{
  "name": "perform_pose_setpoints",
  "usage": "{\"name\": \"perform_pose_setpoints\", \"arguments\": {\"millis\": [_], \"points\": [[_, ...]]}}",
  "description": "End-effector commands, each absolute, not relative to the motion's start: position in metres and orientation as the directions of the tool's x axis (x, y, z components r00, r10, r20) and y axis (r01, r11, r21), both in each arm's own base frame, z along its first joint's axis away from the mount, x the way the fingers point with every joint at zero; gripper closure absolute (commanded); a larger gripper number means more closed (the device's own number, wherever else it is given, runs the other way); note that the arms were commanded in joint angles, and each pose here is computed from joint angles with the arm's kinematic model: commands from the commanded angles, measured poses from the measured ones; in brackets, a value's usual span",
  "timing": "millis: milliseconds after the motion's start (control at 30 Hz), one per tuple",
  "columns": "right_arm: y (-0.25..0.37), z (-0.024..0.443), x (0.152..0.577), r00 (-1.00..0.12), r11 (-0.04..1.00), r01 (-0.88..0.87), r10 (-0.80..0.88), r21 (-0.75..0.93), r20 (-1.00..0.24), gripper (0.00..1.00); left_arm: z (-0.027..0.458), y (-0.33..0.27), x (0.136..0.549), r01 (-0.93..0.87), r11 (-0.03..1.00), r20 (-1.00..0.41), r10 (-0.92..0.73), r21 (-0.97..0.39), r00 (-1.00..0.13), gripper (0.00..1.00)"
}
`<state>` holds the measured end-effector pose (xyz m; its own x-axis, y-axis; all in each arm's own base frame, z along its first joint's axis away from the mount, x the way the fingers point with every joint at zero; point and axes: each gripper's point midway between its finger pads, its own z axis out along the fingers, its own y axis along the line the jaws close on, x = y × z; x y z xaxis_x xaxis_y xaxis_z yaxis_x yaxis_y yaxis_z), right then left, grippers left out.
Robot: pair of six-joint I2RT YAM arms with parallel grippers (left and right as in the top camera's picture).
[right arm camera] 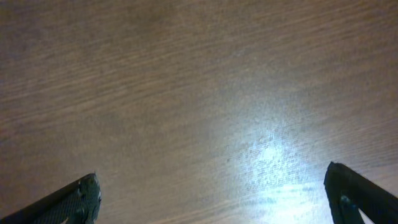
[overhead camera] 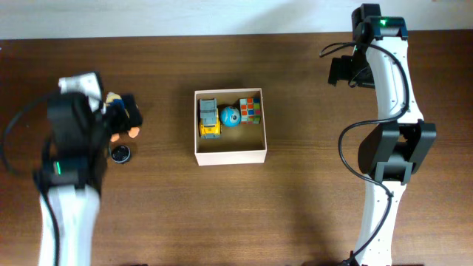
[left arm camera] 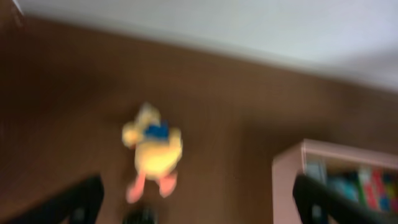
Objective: Pack container
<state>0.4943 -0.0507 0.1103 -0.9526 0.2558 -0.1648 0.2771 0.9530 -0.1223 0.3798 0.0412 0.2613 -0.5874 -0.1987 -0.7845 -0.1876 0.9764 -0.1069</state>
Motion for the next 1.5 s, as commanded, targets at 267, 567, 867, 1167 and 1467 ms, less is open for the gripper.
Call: {"name": "perform_pose_setpoints", "arguments": {"millis": [267,567,867,1167,1467], "points": [[-0.055,0.109,0.494,-0.948,0.947,0.295,0.273,-0.126,-0.166,0.01,0.233,0.048,0.429,-0.188,0.977,-0.635,-0.211,-0.105,-0.743,0.01],[-0.055,0.109,0.494,-0.948,0.947,0.295,0.273,-0.126,-0.166,0.01,0.184,0.034,0.385,-0.194,0.973,-0.389,-0.229,-0.126,-0.892,0.01],[-0.055,0.109,0.494,-0.948,0.947,0.295,0.273,-0.126,-0.166,0.01,0.126,0.080,0.387,-0.310,0.951,-0.266,-0.296,0.011,-0.917,0.01],[-0.055,0.109,0.494,-0.948,0.947,0.295,0.273,-0.126,-0.166,0.01,0.109,0.112,0.451,-0.376,0.926,-0.446,-0.347,-0.024,-0.825,0.00],[-0.055,0.109,0.494,-0.948,0.947,0.295,0.273,-0.126,-0.166,0.01,0.113,0.121,0.483,-0.376,0.926,-0.552,-0.337,-0.046,-0.763,0.09]]}}
